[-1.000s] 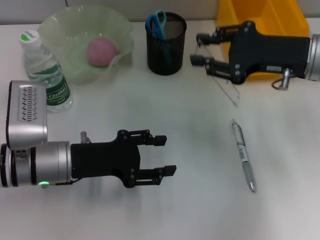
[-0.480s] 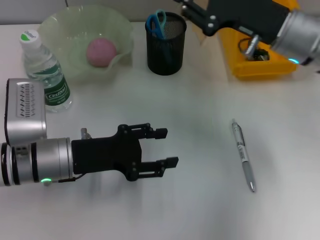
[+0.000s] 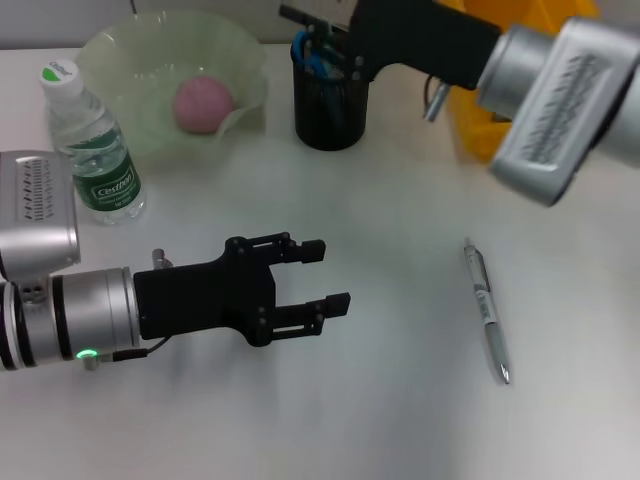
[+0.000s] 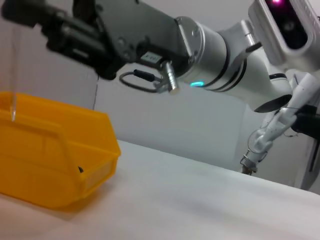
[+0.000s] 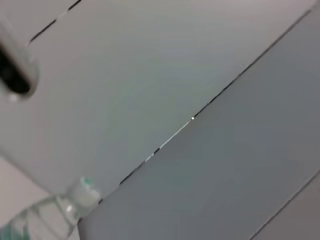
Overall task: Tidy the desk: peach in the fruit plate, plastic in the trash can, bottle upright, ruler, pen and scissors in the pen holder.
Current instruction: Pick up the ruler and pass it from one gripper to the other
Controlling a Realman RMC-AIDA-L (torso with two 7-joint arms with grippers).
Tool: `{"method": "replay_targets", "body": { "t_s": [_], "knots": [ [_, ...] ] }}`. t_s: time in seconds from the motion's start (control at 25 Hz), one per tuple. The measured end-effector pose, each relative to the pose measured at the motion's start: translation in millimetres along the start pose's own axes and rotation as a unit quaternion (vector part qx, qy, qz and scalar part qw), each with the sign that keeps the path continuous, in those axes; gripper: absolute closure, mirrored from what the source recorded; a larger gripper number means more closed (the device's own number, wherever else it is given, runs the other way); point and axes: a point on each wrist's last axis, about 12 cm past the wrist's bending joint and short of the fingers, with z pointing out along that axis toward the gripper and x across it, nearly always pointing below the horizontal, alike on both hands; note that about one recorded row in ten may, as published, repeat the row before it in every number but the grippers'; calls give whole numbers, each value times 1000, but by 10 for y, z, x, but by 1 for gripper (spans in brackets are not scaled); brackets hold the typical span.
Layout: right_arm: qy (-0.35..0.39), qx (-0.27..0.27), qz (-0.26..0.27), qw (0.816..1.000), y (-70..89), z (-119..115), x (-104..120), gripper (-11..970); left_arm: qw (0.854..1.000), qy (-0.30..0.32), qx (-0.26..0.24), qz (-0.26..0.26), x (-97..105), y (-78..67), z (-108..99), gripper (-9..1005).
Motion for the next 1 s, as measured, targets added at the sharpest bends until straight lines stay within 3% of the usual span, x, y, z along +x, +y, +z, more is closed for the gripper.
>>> {"method": "replay_targets", "body": {
  "t_s": [0.24, 0.56, 0.8, 0.88, 0.92, 1.0],
  "knots": [
    [17, -15, -50, 999, -17, 191, 4, 574, 1000, -3, -3, -6, -3, 2, -4, 288],
    [12, -15, -31, 999, -73, 331, -41, 575, 1000, -6, -5, -11, 12, -9, -20, 288],
    [-7, 50, 75, 996, -97, 176, -42, 575, 999, -25, -19, -14, -1, -5, -33, 288],
    [-23, 79, 124, 989, -91, 44, -41, 576, 999, -29, -20, -14, -5, -5, -32, 288],
    [-43, 110, 183, 976, -74, -124, -40, 576, 999, -31, -21, -15, -7, -4, -29, 288],
    [-52, 120, 208, 969, -58, -199, -38, 576, 999, -38, -24, -18, -21, 4, -15, 288]
  ]
}}
